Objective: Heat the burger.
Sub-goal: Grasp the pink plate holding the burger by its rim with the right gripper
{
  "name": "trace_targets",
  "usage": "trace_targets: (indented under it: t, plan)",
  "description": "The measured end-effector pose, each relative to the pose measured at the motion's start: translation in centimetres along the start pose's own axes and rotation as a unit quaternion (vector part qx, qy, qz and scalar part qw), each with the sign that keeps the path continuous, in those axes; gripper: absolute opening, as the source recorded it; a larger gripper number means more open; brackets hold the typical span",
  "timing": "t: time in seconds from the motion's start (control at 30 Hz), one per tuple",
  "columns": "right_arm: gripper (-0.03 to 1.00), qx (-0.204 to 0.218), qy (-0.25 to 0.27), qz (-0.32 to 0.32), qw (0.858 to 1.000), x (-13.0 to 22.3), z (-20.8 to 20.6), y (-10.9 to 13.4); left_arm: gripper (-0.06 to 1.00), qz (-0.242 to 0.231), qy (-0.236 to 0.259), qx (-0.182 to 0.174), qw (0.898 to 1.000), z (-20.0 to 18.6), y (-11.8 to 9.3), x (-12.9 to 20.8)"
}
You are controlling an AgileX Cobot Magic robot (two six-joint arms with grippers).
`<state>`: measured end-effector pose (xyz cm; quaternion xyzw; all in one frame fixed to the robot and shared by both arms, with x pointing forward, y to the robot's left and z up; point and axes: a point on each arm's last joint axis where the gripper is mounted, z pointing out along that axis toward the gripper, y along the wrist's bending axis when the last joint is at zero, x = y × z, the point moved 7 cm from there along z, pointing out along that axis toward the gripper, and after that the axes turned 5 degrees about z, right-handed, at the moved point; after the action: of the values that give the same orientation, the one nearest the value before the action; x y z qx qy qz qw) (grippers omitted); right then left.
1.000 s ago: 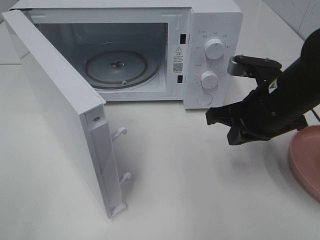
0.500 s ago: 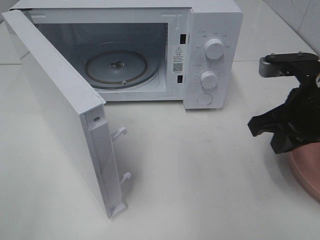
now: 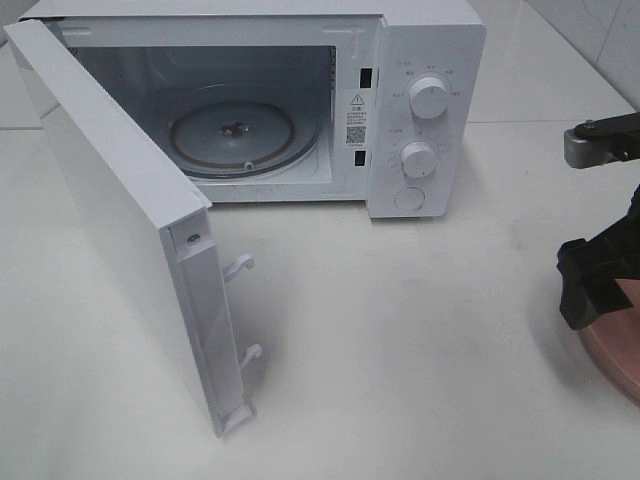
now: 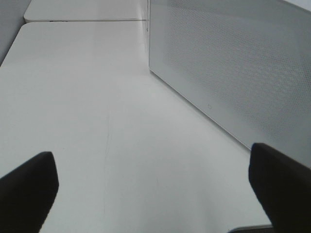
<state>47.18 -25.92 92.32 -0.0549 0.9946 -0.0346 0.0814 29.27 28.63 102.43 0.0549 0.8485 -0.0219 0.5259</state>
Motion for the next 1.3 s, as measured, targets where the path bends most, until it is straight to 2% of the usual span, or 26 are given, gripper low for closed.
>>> trace_targets:
  t: [0.13, 0.67, 0.87, 1.03, 1.23, 1.3]
  plan:
    - [0.98, 0.007, 0.020, -0.005, 1.000, 0.0, 1.1, -0.1, 0.99, 0.000, 0.000, 0.000, 1.000, 0.0, 0.0, 0.0]
    - [0.96, 0.017, 0.060, -0.011, 0.998, -1.0, 6.0, -0.4, 0.99, 0.000, 0.000, 0.000, 1.000, 0.0, 0.0, 0.0]
    - [0.95, 0.018, 0.067, -0.016, 0.997, -1.1, 7.2, -0.3, 0.99, 0.000, 0.000, 0.000, 1.000, 0.0, 0.0, 0.0]
    - [0.94, 0.018, 0.075, 0.002, 0.997, -1.3, 9.0, -1.3, 0.99, 0.000, 0.000, 0.000, 1.000, 0.0, 0.0, 0.0]
    - [0.93, 0.016, 0.066, -0.001, 0.998, -1.7, 9.5, -1.6, 0.99, 0.000, 0.000, 0.000, 1.000, 0.0, 0.0, 0.0]
    - [0.92, 0.016, 0.078, -0.001, 0.997, -1.5, 10.2, -1.6, 0.99, 0.000, 0.000, 0.000, 1.000, 0.0, 0.0, 0.0]
